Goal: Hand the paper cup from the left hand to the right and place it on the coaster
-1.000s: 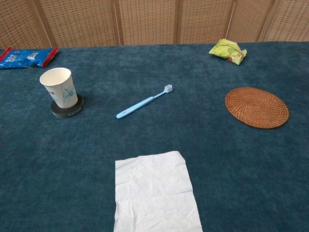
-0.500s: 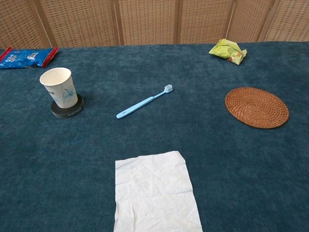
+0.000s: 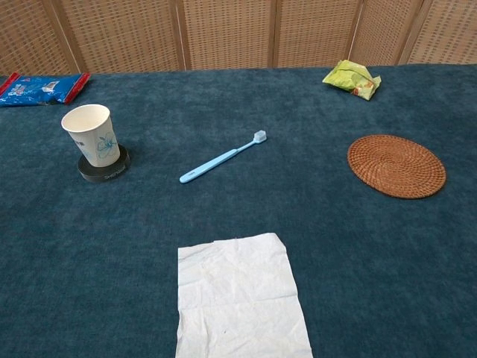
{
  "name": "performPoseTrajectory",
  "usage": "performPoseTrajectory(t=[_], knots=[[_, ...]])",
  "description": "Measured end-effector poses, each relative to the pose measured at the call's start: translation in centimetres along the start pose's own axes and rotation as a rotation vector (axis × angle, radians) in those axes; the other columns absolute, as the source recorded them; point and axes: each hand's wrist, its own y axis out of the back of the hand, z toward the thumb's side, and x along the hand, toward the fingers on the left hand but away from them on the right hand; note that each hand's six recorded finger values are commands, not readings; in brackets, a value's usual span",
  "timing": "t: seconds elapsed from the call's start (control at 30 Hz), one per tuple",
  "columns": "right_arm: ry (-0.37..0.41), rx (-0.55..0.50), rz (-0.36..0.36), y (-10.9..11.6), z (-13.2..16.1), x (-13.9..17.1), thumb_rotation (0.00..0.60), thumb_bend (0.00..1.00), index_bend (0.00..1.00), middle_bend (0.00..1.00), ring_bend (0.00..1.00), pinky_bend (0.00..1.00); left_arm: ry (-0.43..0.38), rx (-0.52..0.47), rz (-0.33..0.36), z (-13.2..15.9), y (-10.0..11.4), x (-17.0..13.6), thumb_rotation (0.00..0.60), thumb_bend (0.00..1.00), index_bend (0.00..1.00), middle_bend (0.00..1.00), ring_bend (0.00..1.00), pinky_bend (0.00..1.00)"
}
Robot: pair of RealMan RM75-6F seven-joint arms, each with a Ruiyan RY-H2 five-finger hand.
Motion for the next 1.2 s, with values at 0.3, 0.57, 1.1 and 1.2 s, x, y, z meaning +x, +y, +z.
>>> performPoseTrajectory(t=[0.3, 0.57, 1.1, 1.2], knots=[[-0.014, -0.004, 0.006, -0.1, -0.2, -0.6, 0.600, 0.37, 0.00, 0.00, 0.00, 0.00, -0.057, 0.086, -0.089, 3.6, -1.6, 4.4, 0.534, 0.48, 0.00, 0.00, 0.00, 0.00], [-0.030, -0.007, 0.005, 0.0, -0.5, -1.1, 0.600, 0.37, 0.00, 0.00, 0.00, 0.00, -0.079, 0.112, -0.106, 5.4, -2.1, 6.9, 0.537, 0.47, 0.00, 0.00, 0.00, 0.00], [-0.047, -0.023, -0.006, 0.2, -0.9, -1.3, 0.600, 0.37, 0.00, 0.00, 0.00, 0.00, -0.119, 0.120, -0.169, 7.8, -4.2, 9.8, 0.535, 0.47, 0.00, 0.00, 0.00, 0.00], [-0.048, -0.027, -0.004, 0.3, -0.9, -1.2, 0.600, 0.37, 0.00, 0.00, 0.00, 0.00, -0.120, 0.129, -0.171, 7.8, -4.5, 10.1, 0.536, 0.48, 0.00, 0.00, 0.00, 0.00]])
